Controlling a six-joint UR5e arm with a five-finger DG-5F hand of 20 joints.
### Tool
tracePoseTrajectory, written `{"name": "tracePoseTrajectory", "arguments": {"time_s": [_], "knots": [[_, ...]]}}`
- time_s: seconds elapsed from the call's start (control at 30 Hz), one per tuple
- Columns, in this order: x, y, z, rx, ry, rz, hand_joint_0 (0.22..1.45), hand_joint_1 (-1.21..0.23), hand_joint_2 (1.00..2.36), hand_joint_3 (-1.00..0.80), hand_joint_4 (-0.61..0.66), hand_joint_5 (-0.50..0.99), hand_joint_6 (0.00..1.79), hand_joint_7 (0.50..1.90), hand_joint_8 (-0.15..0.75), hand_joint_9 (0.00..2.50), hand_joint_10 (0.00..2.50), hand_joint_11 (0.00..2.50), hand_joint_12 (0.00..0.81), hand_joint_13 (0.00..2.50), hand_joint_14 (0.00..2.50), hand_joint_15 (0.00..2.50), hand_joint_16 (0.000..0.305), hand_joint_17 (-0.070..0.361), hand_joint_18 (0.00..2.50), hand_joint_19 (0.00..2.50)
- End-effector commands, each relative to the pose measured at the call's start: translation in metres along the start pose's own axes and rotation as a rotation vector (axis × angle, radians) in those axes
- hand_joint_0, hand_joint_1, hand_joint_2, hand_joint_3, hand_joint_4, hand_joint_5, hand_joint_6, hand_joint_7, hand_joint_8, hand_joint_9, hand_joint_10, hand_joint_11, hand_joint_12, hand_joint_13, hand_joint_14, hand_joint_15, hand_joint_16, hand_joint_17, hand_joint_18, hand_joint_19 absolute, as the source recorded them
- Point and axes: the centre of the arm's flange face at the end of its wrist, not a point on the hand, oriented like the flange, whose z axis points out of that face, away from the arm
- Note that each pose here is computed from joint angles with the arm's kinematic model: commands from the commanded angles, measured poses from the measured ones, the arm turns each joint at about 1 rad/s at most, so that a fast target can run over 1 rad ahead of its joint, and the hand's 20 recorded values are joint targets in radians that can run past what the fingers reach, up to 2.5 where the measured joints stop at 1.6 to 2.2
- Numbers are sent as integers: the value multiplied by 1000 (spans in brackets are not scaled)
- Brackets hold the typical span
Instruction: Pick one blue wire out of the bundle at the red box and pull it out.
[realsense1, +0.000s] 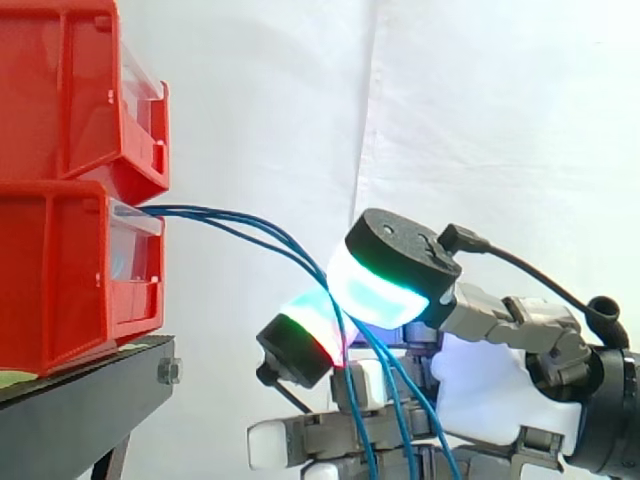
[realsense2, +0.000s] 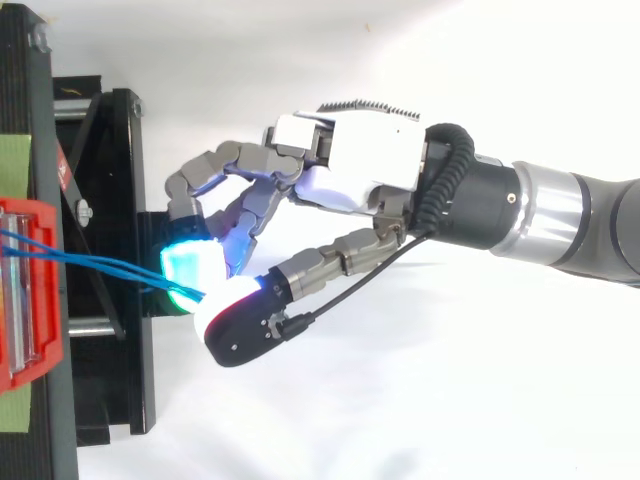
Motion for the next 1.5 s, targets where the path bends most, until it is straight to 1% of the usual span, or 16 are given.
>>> {"name": "tracePoseTrajectory", "arguments": {"time_s": [0.0, 0.03, 0.1, 0.17, 0.27, 0.4, 0.53, 0.57, 0.6, 0.77, 0.9, 1.07, 1.17, 1.2, 1.23, 1.47], "knots": [[2, 6, 6, -14, -2, 3, 602, -848, 1034, -3, -63, -109, 898, 1186, 305, 1173, 17, 657, 435, 826, 12, 366, 62, 140, 826, 490], [2, 11, 10, -23, -5, 6, 601, -848, 1037, 5, -67, -115, 898, 1169, 300, 1153, 17, 640, 431, 825, 12, 362, 62, 140, 827, 488], [2, 15, 12, -20, -5, 3, 597, -847, 1045, 9, -41, -125, 892, 1141, 293, 1138, 17, 611, 429, 824, 12, 359, 63, 141, 825, 488], [2, 14, 12, -14, -5, 1, 572, -823, 1119, -17, -6, -129, 876, 1117, 293, 1129, 14, 569, 436, 822, 12, 348, 64, 143, 822, 484], [2, 13, 12, -12, -5, 0, 554, -803, 1169, -32, 13, -128, 863, 1091, 298, 1133, 14, 576, 439, 822, 11, 352, 65, 146, 828, 481], [2, 13, 12, -12, -7, 0, 556, -803, 1169, -28, 21, -127, 854, 1099, 297, 1129, 14, 558, 442, 820, 11, 353, 65, 145, 824, 482], [3, 14, 12, -13, -5, 4, 555, -803, 1195, -34, 50, -128, 839, 1059, 305, 1110, 14, 552, 439, 818, 11, 357, 65, 146, 823, 476], [2, 13, 12, -12, -7, 3, 556, -801, 1193, -31, 62, -128, 832, 1049, 300, 1111, 14, 551, 438, 817, 11, 351, 64, 145, 822, 485], [3, 14, 12, -13, -5, 4, 556, -801, 1193, -31, 62, -128, 832, 1049, 300, 1111, 14, 551, 438, 817, 11, 351, 64, 145, 822, 485], [2, 13, 12, -10, -7, 2, 553, -793, 1209, -24, 78, -128, 827, 1031, 298, 1112, 15, 543, 438, 817, 11, 353, 64, 145, 820, 486], [2, 14, 12, -12, -8, 4, 547, -789, 1232, -27, 86, -126, 816, 1039, 307, 1114, 14, 548, 442, 818, 11, 353, 65, 146, 822, 474], [1, 13, 12, -12, -16, 4, 530, -775, 1334, -49, 114, -128, 807, 1036, 319, 1107, 16, 547, 445, 821, 11, 351, 66, 148, 826, 475], [1, 14, 12, -12, -17, 4, 531, -769, 1356, -42, 132, -128, 805, 1016, 319, 1099, 13, 552, 441, 818, 11, 355, 65, 147, 823, 483], [1, 13, 12, -12, -17, 4, 519, -768, 1416, -65, 140, -128, 800, 1000, 316, 1096, 16, 550, 446, 819, 11, 354, 66, 148, 827, 481], [1, 14, 12, -12, -17, 4, 516, -768, 1430, -69, 152, -128, 795, 1003, 320, 1100, 15, 553, 445, 818, 11, 351, 66, 148, 828, 482], [1, 13, 12, -10, -17, 4, 521, -756, 1417, -51, 184, -133, 796, 979, 329, 1085, 13, 575, 447, 809, 11, 358, 66, 148, 818, 478]]}}
